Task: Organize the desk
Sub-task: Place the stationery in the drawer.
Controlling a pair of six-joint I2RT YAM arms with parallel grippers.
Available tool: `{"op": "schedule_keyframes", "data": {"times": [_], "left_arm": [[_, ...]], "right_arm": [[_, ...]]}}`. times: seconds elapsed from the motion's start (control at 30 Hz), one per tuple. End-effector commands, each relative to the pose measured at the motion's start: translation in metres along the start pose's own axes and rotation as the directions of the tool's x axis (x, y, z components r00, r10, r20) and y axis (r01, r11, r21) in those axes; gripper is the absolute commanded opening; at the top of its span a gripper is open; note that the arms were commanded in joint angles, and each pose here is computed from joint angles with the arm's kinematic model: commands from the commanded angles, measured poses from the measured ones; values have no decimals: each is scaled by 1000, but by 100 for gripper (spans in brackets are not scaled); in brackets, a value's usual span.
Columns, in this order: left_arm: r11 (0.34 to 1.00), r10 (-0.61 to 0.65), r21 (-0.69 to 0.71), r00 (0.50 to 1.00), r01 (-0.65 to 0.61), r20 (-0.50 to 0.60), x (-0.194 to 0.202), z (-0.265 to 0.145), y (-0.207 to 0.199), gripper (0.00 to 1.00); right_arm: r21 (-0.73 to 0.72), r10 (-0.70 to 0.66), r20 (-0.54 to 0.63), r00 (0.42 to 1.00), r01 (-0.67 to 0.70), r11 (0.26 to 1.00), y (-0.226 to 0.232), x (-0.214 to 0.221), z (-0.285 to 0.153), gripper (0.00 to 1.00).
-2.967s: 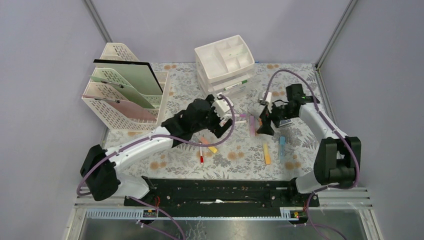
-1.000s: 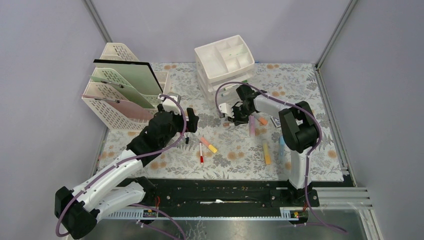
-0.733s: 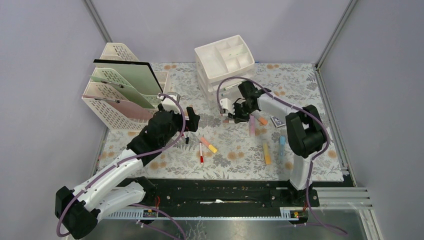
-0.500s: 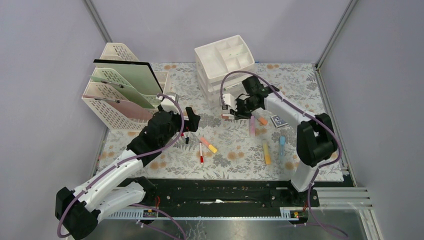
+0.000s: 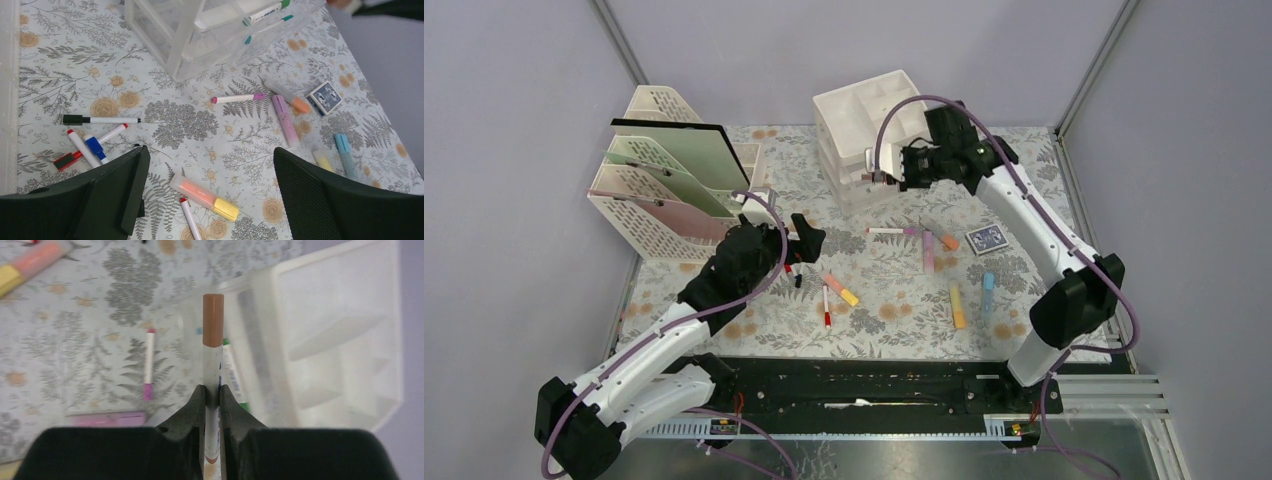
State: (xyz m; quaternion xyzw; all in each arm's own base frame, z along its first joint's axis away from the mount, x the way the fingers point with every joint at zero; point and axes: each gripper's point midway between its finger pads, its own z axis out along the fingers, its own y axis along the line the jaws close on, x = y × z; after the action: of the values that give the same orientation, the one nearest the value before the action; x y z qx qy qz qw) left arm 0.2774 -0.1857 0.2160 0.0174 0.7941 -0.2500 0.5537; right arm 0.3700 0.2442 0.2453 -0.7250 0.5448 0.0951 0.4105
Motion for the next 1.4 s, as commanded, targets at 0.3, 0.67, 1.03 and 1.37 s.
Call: {"op": "schedule_keyframes", "data": {"times": [0.3, 0.67, 1.03, 1.37], "left_arm": [[997, -58, 56, 996, 55, 61, -7, -5, -6, 99], [997, -61, 52, 995, 57, 81, -14, -10, -4, 99], [995, -64, 79, 995, 58, 72, -22, -7, -13, 99], [987, -108, 128, 992, 99, 69, -25, -6, -21, 99]], "right_arm": [[100, -212, -133, 968, 226, 969, -93, 11, 29, 0], [126, -112, -134, 985, 129, 984, -97, 18, 38, 28], [132, 63, 30, 998, -66, 989, -79, -23, 9, 48], [-137, 202, 202, 958, -177, 975, 21, -54, -14, 80]]}}
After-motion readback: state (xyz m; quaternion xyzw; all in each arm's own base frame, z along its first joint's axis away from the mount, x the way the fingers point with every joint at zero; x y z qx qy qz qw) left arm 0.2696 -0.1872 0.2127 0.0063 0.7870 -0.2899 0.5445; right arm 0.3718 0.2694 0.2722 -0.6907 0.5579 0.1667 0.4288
